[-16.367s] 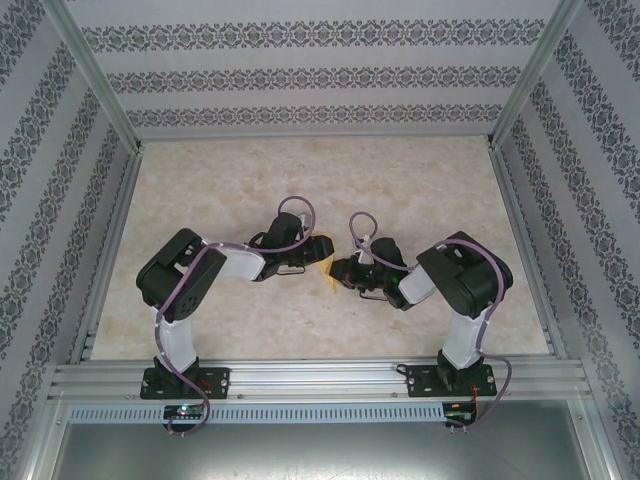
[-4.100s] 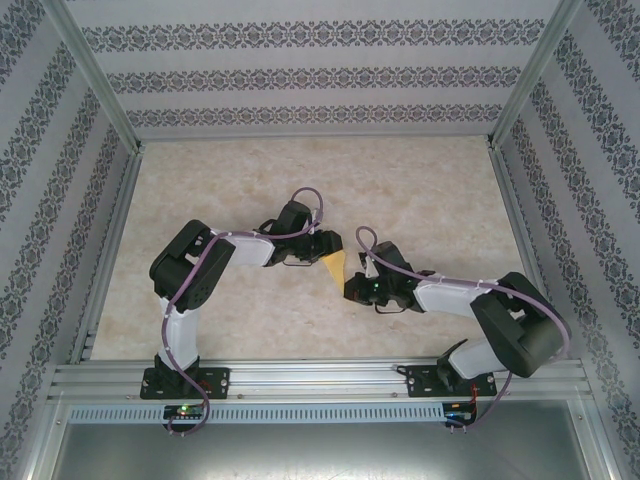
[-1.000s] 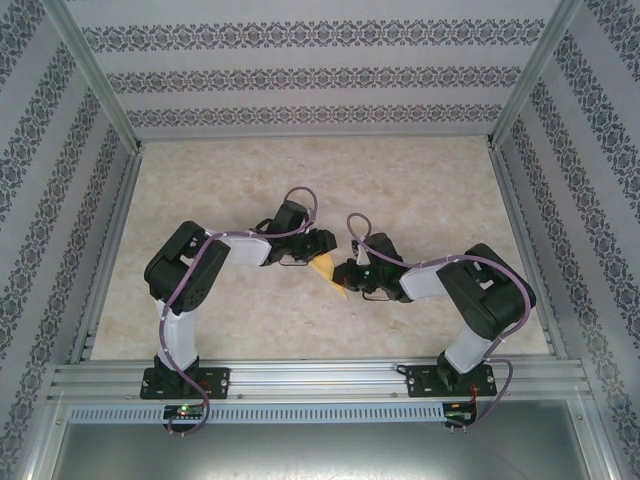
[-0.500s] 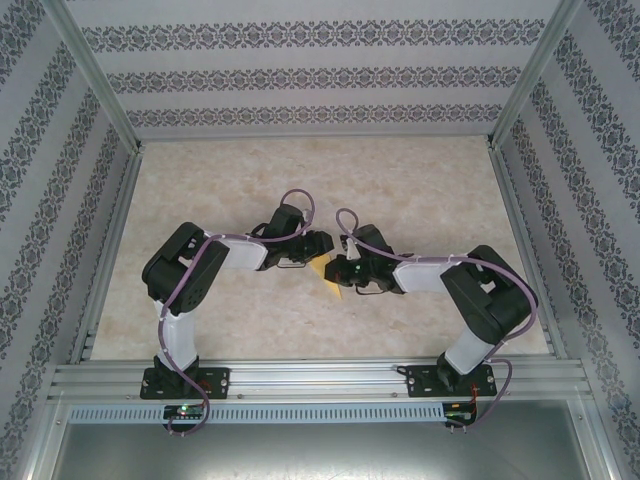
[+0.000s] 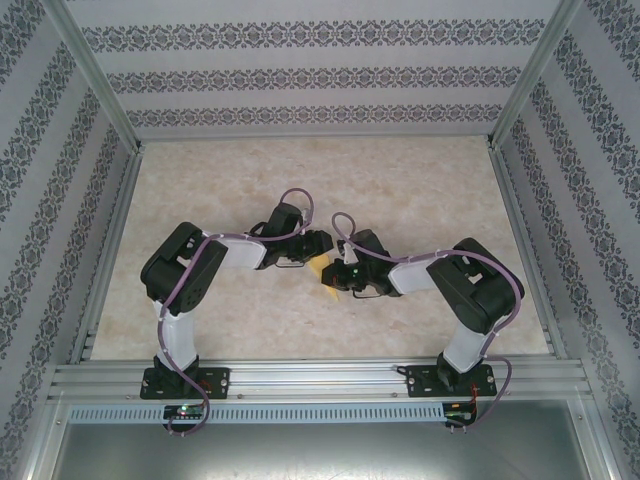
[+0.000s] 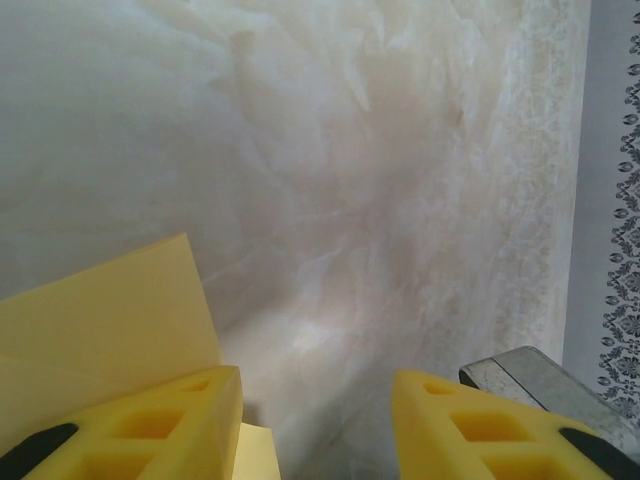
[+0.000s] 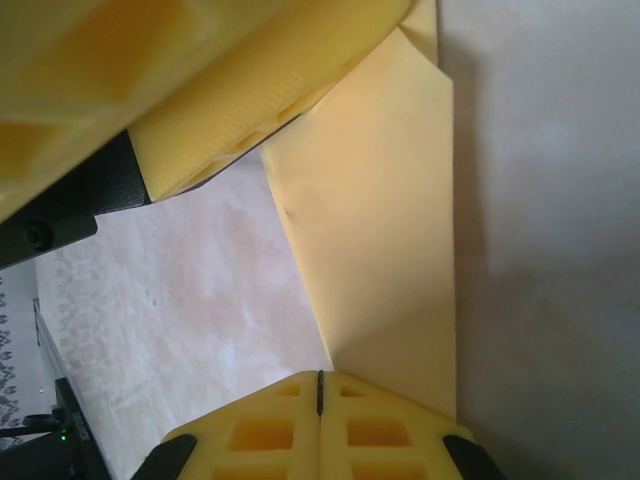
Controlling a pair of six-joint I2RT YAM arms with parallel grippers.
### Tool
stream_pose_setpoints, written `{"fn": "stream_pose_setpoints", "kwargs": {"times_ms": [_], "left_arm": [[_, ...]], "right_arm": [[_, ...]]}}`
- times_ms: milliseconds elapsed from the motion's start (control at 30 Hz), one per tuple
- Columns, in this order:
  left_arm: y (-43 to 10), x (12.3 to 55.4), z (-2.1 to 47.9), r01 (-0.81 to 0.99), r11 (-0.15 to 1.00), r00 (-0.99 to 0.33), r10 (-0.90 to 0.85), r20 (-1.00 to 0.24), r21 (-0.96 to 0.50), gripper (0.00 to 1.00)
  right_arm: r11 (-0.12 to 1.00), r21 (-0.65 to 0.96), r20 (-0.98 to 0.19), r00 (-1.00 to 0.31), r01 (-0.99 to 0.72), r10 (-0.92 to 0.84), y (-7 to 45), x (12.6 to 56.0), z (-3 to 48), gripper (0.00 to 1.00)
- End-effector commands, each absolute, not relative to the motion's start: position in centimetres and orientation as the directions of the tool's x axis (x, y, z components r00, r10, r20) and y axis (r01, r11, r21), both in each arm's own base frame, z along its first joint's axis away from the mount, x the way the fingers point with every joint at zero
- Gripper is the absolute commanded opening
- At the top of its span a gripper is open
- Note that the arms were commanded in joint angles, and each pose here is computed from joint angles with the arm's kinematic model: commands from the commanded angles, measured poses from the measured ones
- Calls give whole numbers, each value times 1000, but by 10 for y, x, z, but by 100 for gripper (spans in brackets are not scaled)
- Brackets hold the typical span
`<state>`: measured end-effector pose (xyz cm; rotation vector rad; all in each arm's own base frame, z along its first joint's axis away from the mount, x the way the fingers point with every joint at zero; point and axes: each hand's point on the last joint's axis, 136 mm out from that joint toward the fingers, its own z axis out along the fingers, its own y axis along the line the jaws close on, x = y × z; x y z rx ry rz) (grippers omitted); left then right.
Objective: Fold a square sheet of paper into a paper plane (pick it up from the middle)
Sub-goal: Fold the wing for the fifth time at the center of the table.
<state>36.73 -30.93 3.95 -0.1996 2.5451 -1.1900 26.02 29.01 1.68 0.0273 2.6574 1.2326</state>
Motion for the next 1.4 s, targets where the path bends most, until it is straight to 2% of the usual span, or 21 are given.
{"fn": "stream_pose_setpoints", "kwargs": {"times_ms": [0, 100, 200, 533, 700, 800, 1167, 1367], "left_arm": [[-299, 365, 46, 3, 676, -945, -240, -223, -737, 47], [-298, 370, 65, 6, 694, -934, -252, -251, -720, 48], [-285, 369, 68, -67, 748, -911, -315, -266, -660, 48], [-303, 366, 72, -62, 746, -899, -330, -287, -663, 48], [-322, 370, 67, -49, 711, -915, -313, -254, -701, 49], [-326, 365, 58, -60, 727, -925, -298, -236, -684, 48], [-262, 351, 12, -239, 868, -895, -371, -249, -436, 36], [-241, 345, -2, -284, 864, -884, -404, -236, -416, 33]], "right_arm": [[715, 697, -68, -989, 49, 133, 274, 235, -22, 1], [705, 704, -72, -980, 83, 187, 274, 236, -21, 1], [698, 708, -79, -969, 110, 233, 272, 238, -21, 1], [681, 723, -91, -960, 119, 264, 282, 238, -23, 0], [683, 720, -91, -960, 119, 263, 282, 238, -24, 0], [684, 720, -92, -960, 119, 264, 282, 238, -23, 0], [692, 711, -84, -962, 124, 259, 281, 237, -27, 1], [691, 711, -78, -962, 132, 263, 281, 237, -29, 1]]}}
